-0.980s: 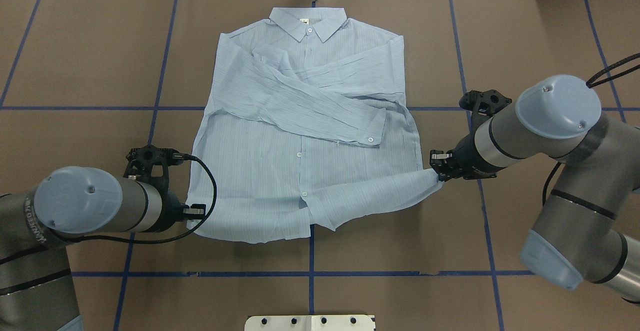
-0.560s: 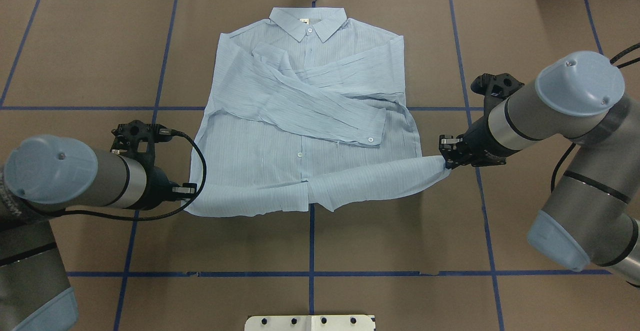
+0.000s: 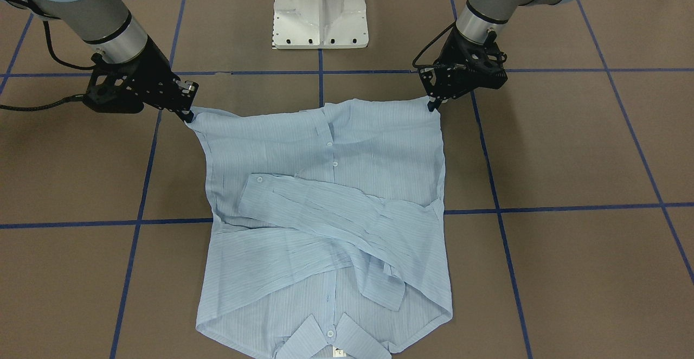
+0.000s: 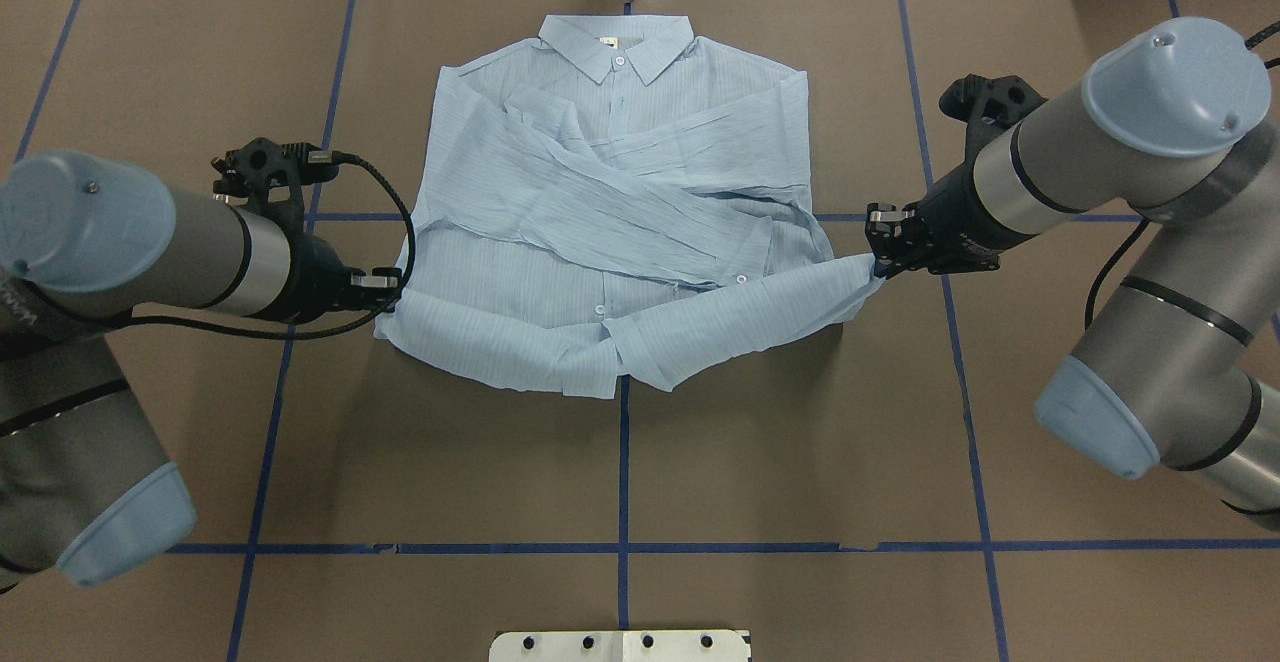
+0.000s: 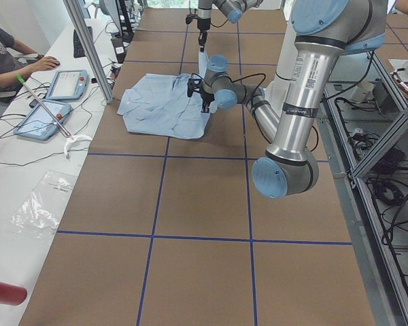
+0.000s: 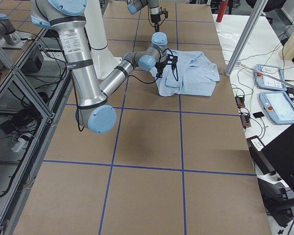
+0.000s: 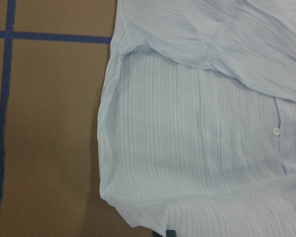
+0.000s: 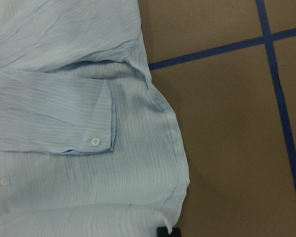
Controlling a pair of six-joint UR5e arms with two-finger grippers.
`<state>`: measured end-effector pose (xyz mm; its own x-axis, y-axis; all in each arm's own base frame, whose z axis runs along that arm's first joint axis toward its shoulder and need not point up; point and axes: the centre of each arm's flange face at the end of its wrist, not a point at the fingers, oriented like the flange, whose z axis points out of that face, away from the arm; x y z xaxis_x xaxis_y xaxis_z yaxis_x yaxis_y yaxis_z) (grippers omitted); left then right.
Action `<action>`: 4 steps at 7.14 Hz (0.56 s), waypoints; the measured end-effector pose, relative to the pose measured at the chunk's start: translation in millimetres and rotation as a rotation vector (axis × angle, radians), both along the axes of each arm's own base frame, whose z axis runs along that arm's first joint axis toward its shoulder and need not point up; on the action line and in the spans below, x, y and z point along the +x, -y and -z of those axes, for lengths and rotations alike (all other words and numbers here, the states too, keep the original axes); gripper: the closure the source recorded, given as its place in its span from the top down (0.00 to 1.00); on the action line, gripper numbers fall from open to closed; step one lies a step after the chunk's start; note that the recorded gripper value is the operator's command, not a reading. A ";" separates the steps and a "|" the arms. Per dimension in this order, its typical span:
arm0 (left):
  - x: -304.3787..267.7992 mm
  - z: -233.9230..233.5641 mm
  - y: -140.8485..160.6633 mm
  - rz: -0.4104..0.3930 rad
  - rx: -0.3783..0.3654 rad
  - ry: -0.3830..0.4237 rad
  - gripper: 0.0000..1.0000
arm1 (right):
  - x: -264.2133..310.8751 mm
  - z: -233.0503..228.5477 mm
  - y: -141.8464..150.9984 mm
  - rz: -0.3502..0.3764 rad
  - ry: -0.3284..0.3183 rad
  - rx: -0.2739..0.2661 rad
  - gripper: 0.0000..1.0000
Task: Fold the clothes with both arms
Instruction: 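Carry the hem with both grippers over the shirt toward the collar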
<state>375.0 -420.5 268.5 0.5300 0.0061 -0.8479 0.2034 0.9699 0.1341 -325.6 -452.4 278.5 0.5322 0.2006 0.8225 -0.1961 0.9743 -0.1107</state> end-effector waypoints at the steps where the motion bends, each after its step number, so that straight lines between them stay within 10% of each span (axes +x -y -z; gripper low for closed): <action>1: -2.7 3.9 35.0 0.050 -0.002 0.002 0.00 | 2.5 8.8 19.4 -0.019 0.010 -0.001 0.00; 4: -17.2 -16.5 126.2 0.139 0.000 -0.032 0.00 | 3.8 13.2 84.4 -0.067 -0.014 -0.002 0.00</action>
<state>357.8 -546.6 285.0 0.4985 -0.0658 -0.8644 0.3397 0.9322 0.1250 -321.8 -536.9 265.3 0.5292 0.2376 0.8145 -0.2625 0.9587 -0.1091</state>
